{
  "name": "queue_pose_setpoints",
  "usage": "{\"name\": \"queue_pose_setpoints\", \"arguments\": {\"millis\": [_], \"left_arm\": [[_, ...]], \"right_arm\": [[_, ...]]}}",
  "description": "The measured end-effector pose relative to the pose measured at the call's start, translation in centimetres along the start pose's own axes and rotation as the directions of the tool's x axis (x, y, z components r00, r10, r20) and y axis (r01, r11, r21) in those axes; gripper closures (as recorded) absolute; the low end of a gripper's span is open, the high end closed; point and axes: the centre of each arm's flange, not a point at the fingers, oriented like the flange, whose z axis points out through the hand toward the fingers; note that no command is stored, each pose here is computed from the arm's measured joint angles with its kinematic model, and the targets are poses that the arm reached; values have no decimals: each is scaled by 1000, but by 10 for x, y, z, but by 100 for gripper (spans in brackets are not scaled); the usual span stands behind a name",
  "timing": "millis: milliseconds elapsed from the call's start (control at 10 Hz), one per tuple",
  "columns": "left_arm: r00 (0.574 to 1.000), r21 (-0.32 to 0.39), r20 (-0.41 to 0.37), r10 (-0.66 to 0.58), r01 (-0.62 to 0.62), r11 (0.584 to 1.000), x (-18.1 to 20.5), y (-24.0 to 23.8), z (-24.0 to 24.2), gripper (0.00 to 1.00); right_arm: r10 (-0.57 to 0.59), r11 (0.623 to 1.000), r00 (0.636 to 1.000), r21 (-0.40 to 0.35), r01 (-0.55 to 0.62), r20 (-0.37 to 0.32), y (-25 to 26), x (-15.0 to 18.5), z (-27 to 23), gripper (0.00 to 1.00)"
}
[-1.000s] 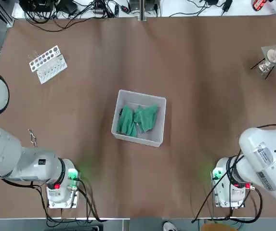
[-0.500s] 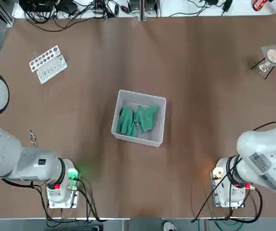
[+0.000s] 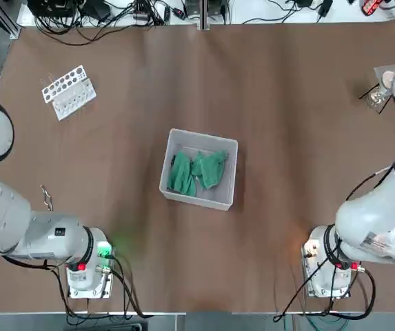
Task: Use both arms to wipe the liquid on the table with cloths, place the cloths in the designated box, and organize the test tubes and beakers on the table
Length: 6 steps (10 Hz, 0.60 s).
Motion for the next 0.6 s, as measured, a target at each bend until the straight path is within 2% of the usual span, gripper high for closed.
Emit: {"name": "queue_pose_setpoints", "arguments": {"millis": [200, 300, 400, 600], "left_arm": [[1000, 0, 0, 1, -1, 1000, 0, 0, 0, 0], [1000, 0, 0, 0, 0, 1000, 0, 0, 0, 0], [1000, 0, 1, 0, 0, 1000, 0, 0, 0, 0], [1000, 0, 1, 0, 0, 1000, 1, 0, 1, 0]], "right_arm": [[88, 994, 993, -78, -82, 78, -17, 46, 36, 1], [187, 976, 976, -136, -171, 111, -16, 54, 57, 1], [303, 941, 944, -197, -275, 133, -16, 49, 71, 1], [527, 834, 838, -278, -477, 140, -35, 20, 66, 0]]}}
